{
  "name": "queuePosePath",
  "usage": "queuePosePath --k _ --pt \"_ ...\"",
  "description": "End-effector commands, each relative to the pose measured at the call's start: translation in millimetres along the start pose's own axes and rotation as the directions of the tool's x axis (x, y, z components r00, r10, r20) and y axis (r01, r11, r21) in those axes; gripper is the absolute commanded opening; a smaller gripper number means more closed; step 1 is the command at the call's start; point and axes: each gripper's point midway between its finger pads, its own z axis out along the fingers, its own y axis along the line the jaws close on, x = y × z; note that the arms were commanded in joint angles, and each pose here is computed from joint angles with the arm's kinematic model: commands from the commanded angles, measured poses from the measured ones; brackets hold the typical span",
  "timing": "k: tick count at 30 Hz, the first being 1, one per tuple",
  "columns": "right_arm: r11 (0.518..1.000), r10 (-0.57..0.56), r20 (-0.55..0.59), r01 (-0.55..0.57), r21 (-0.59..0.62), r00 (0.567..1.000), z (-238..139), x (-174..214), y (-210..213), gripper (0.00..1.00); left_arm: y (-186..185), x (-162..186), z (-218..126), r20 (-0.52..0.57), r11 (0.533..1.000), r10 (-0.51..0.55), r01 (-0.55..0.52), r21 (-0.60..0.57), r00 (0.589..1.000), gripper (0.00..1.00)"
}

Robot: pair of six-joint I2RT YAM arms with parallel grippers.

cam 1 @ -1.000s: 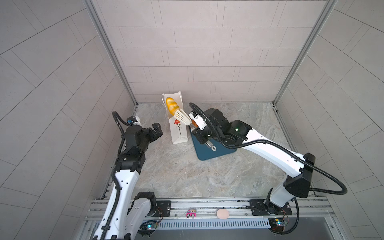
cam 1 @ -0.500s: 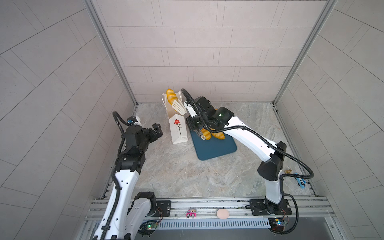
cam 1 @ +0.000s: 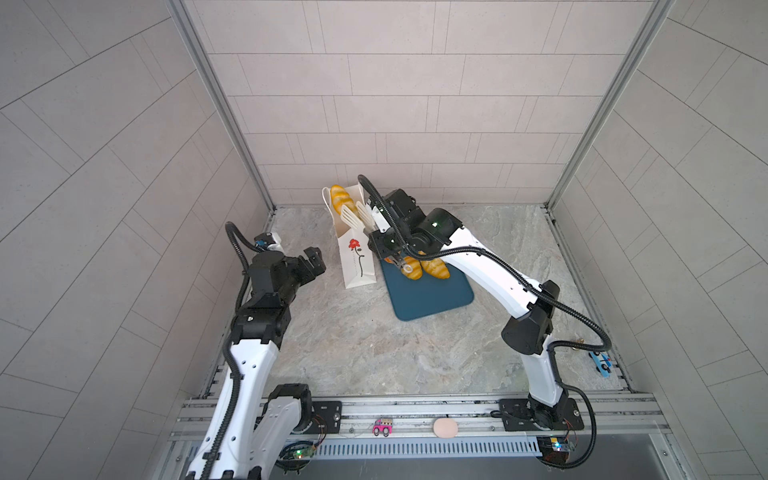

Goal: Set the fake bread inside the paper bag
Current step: 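Carry the roll in the tongs over the paper bag and lower it in, then open the tongs to release the roll into the bag, then move the open tongs with the right gripper back over the teal tray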

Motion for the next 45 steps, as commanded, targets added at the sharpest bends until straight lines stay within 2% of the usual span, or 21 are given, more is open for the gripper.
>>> queuePosePath --k 1,6,12,16,21,27,29,33,36,45 --pt "1.000 -0.014 0.034 0.014 -0.017 0.999 -14.5 -10.3 3.6 0.47 -3.0 -7.3 -5.4 0.016 1.000 0.007 -0.007 0.005 1.000 1.00" --pt "0.999 -0.033 0.056 0.035 -0.029 0.998 -26.3 -14.9 7.7 0.51 -4.0 -7.1 -4.2 0.012 1.000 0.002 -0.003 0.010 1.000 1.00" --pt "0.998 -0.046 0.079 0.048 -0.028 0.996 -39.4 -19.6 8.6 0.52 -5.0 -6.8 -3.5 0.009 1.000 0.001 -0.001 0.014 1.000 1.00" --pt "0.995 -0.094 0.101 0.097 -0.030 0.990 -54.1 -21.7 14.9 0.51 -5.6 -7.3 -4.4 0.012 1.000 0.002 -0.002 0.017 1.000 1.00" --pt "0.988 -0.155 0.106 0.156 -0.008 0.982 -74.8 -17.6 17.5 0.51 -6.0 -6.3 -3.2 0.005 1.000 -0.002 0.002 0.021 1.000 1.00" --pt "0.980 -0.195 0.099 0.189 0.059 0.976 -95.6 -0.7 0.1 0.51 -5.9 -8.6 -6.4 0.020 1.000 0.002 -0.002 0.017 1.000 1.00" --pt "0.972 -0.230 0.102 0.223 0.077 0.968 -100.8 8.1 -6.1 0.51 -7.4 -9.2 -7.3 0.024 1.000 0.003 -0.004 0.025 1.000 1.00" --pt "0.950 -0.268 0.103 0.244 0.195 0.958 -111.9 29.6 -38.4 0.52 -16.4 -6.4 -6.0 0.011 0.998 0.008 -0.009 0.067 1.000 1.00" --pt "0.939 -0.260 0.071 0.235 0.252 0.963 -116.3 56.8 -67.3 0.52 -18.8 -4.8 -5.8 0.008 0.997 0.018 -0.018 0.070 1.000 1.00" --pt "0.880 -0.198 -0.137 0.237 0.411 0.971 -116.0 150.9 -157.8 0.53 -25.8 -4.3 -4.5 0.021 0.997 0.040 -0.042 0.067 0.999 1.00"
